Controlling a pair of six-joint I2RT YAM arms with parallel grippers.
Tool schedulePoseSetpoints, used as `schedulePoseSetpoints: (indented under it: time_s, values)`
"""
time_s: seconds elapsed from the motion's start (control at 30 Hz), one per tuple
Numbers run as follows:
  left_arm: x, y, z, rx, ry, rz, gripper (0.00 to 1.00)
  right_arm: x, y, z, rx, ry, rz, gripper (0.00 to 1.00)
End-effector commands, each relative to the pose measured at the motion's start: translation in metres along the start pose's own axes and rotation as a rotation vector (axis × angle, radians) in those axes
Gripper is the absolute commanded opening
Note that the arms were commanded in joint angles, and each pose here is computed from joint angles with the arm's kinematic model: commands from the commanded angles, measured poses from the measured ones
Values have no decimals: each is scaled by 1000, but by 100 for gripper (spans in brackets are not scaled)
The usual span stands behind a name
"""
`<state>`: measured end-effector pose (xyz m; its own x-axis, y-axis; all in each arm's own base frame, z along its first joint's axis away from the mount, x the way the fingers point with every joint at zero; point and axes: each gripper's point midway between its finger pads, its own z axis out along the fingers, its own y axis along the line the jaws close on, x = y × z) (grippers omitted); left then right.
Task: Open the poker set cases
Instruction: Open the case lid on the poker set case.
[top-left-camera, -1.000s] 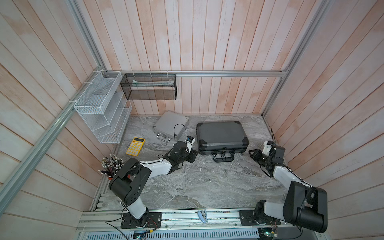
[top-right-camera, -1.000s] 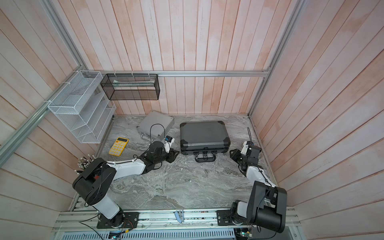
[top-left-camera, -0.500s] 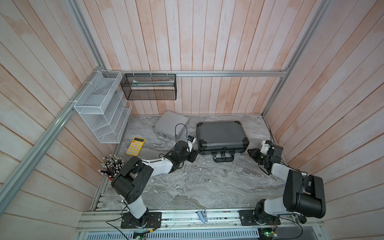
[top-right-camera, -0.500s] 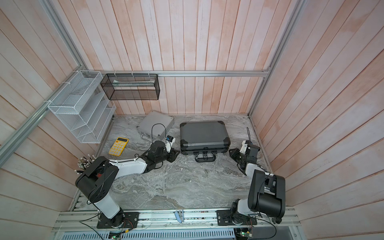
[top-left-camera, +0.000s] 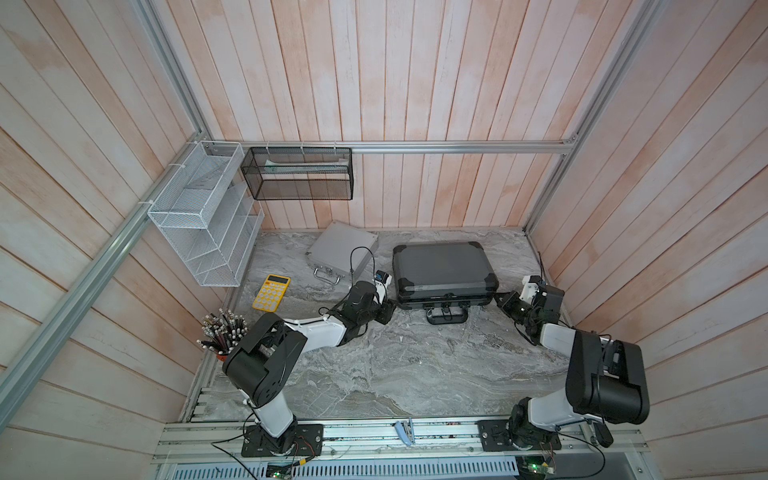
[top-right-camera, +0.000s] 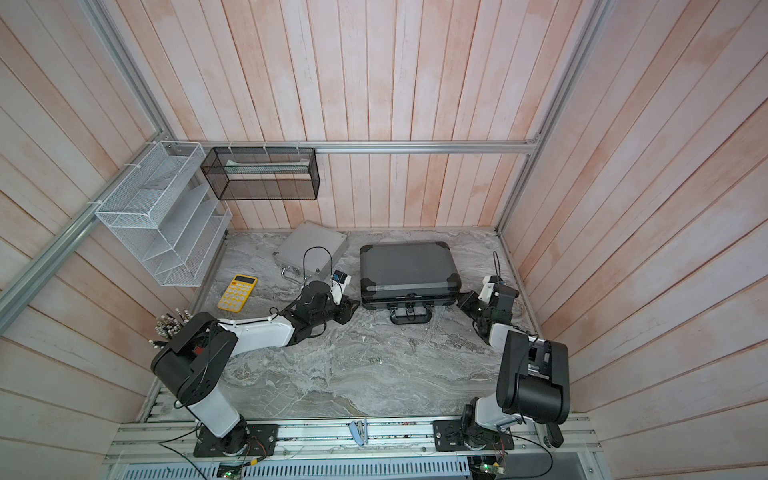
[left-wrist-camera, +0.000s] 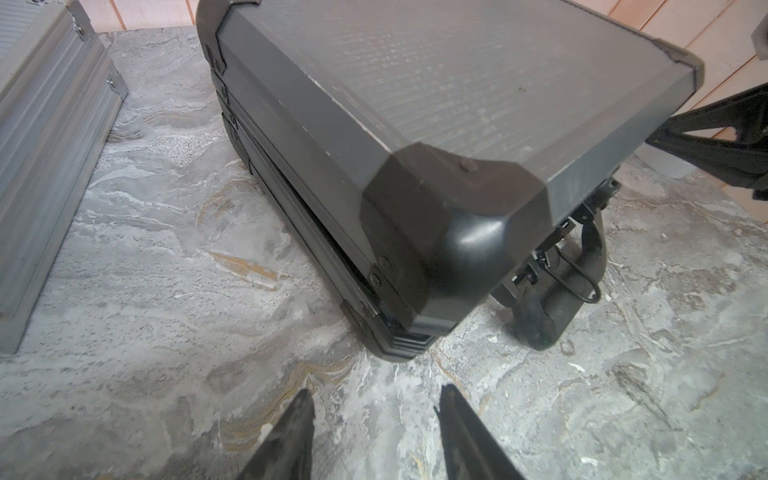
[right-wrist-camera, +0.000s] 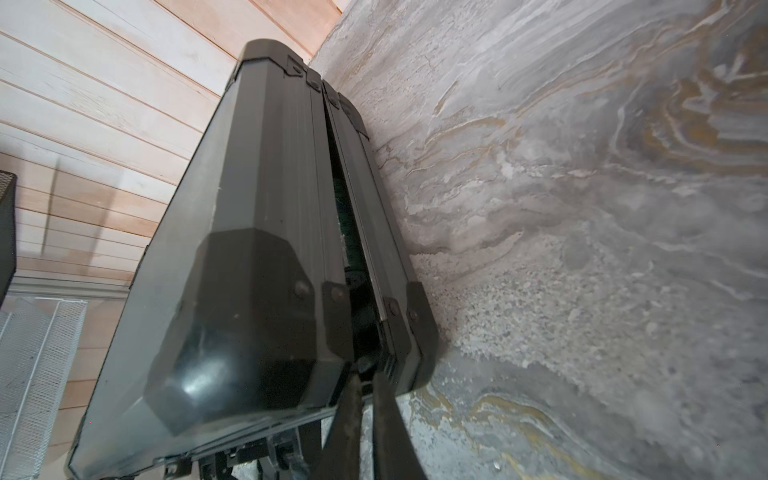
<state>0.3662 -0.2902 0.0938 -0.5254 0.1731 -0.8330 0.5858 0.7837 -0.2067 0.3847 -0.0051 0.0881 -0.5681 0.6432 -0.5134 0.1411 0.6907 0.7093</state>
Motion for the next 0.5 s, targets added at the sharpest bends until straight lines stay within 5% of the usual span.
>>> schedulePoseSetpoints:
  time_s: [0.0, 0.47]
  values:
    - [-12, -3, 7, 12, -35, -4, 51, -12, 25, 2, -110, -39, -27, 10]
    - [-28, -2, -4, -13, -85, 33, 57, -26, 51, -8, -203, -80, -50, 11]
